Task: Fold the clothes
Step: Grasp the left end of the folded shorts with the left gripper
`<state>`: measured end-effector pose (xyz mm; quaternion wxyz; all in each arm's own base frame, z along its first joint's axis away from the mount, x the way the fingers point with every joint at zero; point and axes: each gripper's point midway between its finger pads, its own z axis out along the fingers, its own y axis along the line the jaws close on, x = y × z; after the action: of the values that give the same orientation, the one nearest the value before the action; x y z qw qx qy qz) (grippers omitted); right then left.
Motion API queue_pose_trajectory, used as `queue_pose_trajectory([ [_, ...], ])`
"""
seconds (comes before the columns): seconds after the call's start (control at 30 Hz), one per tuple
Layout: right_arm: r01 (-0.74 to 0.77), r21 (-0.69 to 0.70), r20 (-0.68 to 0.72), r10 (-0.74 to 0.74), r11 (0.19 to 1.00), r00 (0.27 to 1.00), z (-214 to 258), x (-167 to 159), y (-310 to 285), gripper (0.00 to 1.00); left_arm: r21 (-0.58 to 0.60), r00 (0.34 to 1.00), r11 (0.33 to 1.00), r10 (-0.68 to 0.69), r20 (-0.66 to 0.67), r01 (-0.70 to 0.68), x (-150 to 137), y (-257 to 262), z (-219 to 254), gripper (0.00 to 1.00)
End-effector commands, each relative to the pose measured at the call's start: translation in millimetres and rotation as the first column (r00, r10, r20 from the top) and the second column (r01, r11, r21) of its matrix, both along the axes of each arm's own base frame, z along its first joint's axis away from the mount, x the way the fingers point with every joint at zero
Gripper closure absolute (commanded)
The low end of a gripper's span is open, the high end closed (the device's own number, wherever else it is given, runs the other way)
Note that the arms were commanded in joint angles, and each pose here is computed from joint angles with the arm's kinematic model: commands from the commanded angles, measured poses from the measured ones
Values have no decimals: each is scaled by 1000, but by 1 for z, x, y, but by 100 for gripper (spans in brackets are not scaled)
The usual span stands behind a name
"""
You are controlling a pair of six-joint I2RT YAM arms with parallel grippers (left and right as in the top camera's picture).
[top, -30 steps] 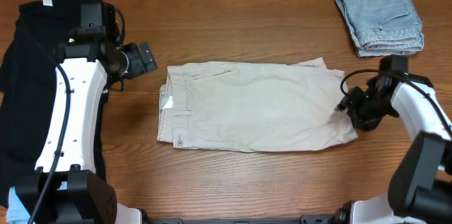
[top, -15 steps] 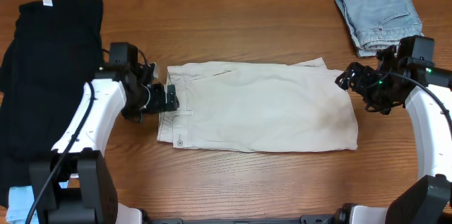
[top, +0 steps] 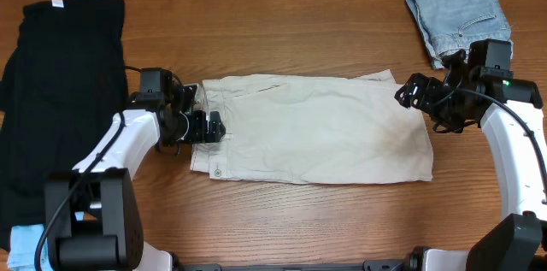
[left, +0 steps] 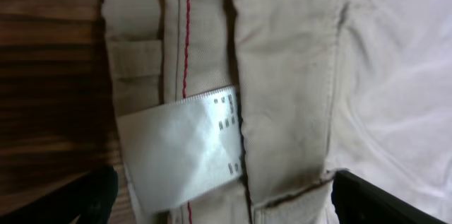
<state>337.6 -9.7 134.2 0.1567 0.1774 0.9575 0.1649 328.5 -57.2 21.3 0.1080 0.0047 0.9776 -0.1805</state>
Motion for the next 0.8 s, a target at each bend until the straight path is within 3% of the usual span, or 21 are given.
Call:
queue_pose_trajectory([
  [0.0,-13,-2,22,13,1000,1000,4,4,1,3,-25,998,999,-33,-58,32,-9,-10,-21,2],
  [0.2,-13,-2,22,13,1000,1000,4,4,1,3,-42,984,999,-10,-179,2,-23,-17,-53,1],
  [0.4,-13,-2,27,13,1000,1000,5,5,2,6,-282,962,957,-136,-237,66,-40,-74,-58,5],
  [0.43,-13,-2,28,13,1000,1000,5,5,1,7,-321,958,943,-164,-236,83,-43,-86,-58,9],
  [0.5,-13,-2,27,13,1000,1000,5,5,1,15,-375,947,919,-218,-234,119,-49,-105,-58,28],
  [0.57,-13,-2,25,13,1000,1000,5,4,2,18,-387,941,910,-252,-226,151,-53,-117,-60,59],
  [0.67,-13,-1,26,13,1000,1000,5,4,2,23,-384,941,905,-275,-198,184,-51,-125,-60,92],
  [0.77,-18,10,29,17,1000,999,6,5,4,24,-386,952,908,-249,-179,164,-39,-125,-57,96],
])
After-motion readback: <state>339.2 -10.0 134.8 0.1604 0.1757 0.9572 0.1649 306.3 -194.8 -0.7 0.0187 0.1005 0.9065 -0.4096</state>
